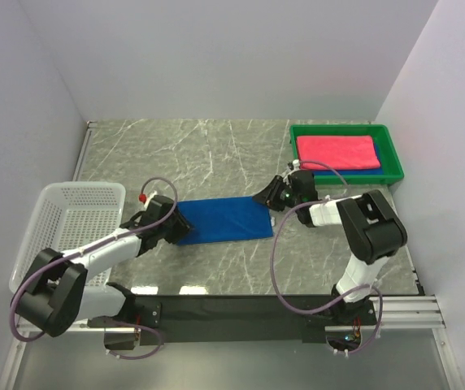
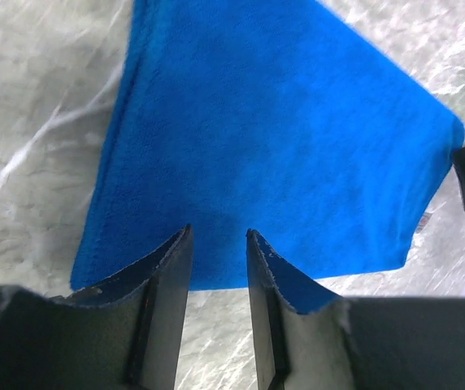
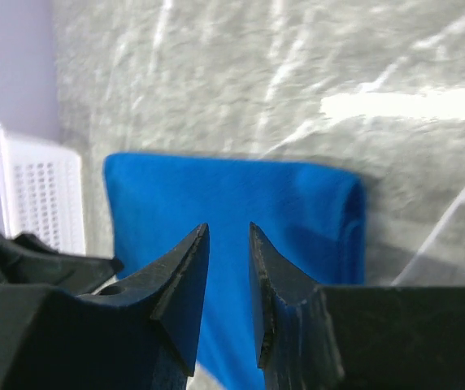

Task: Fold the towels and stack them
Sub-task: Smooth out wrinkles on the folded towel

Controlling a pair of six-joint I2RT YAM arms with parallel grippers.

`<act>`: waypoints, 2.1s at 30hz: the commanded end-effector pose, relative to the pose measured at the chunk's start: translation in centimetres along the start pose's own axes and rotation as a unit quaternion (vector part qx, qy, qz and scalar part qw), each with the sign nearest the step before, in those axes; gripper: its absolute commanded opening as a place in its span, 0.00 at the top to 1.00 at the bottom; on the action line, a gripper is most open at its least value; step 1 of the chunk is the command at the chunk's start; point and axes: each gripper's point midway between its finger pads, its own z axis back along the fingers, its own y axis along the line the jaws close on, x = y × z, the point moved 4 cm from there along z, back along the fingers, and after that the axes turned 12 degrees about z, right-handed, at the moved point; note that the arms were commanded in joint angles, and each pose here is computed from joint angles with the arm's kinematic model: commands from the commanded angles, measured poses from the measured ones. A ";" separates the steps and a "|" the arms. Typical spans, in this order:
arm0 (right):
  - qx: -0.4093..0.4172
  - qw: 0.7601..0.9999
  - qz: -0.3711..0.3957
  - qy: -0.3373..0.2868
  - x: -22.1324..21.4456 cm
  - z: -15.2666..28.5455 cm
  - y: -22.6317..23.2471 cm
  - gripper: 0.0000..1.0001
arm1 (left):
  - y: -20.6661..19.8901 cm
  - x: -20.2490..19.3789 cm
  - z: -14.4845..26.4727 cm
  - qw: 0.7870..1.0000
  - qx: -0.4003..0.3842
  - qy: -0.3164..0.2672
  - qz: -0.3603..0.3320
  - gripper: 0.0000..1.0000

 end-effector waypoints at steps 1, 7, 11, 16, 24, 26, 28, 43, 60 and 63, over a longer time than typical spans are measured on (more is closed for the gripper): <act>0.005 0.999 -0.009 -0.047 2.5 -1.2 -0.5 0.67 | 0.6 -0.6 -0.3 1.000 -0.008 0.009 0.021 0.61; -0.017 0.998 -0.051 -0.039 1.4 -1.6 -3.9 0.66 | 4.7 -0.8 0.0 0.999 0.035 0.002 0.042 0.62; -0.012 0.998 -0.038 -0.042 1.9 -0.7 -3.8 0.66 | 5.1 0.8 0.6 0.998 0.050 -0.024 0.040 0.60; -0.025 0.998 0.033 -0.052 3.8 1.7 -1.9 0.62 | 3.8 4.2 0.4 0.996 0.078 -0.052 0.003 0.51; -0.167 0.979 0.105 -0.044 4.6 8.7 -1.9 0.15 | -4.9 4.8 1.8 0.988 0.055 -0.066 -0.132 0.07; -0.202 0.971 0.114 -0.052 4.6 10.9 -2.1 0.07 | -8.1 3.0 2.5 0.978 0.042 -0.081 -0.187 0.03; -0.218 0.968 0.116 -0.048 4.3 12.2 -2.3 0.07 | -9.1 1.2 2.7 0.970 0.052 -0.070 -0.225 0.03; -0.241 0.961 0.079 -0.110 0.6 16.5 -3.5 0.08 | -13.4 -14.4 -3.3 0.896 0.126 -0.012 -0.425 0.27; -0.211 0.969 0.055 -0.112 -1.5 15.6 -4.2 0.11 | -8.4 -17.3 -7.4 0.870 0.195 0.021 -0.452 0.54; -0.200 0.973 0.045 -0.110 -1.6 15.3 -4.0 0.11 | -7.1 -17.2 -7.9 0.869 0.207 0.021 -0.449 0.75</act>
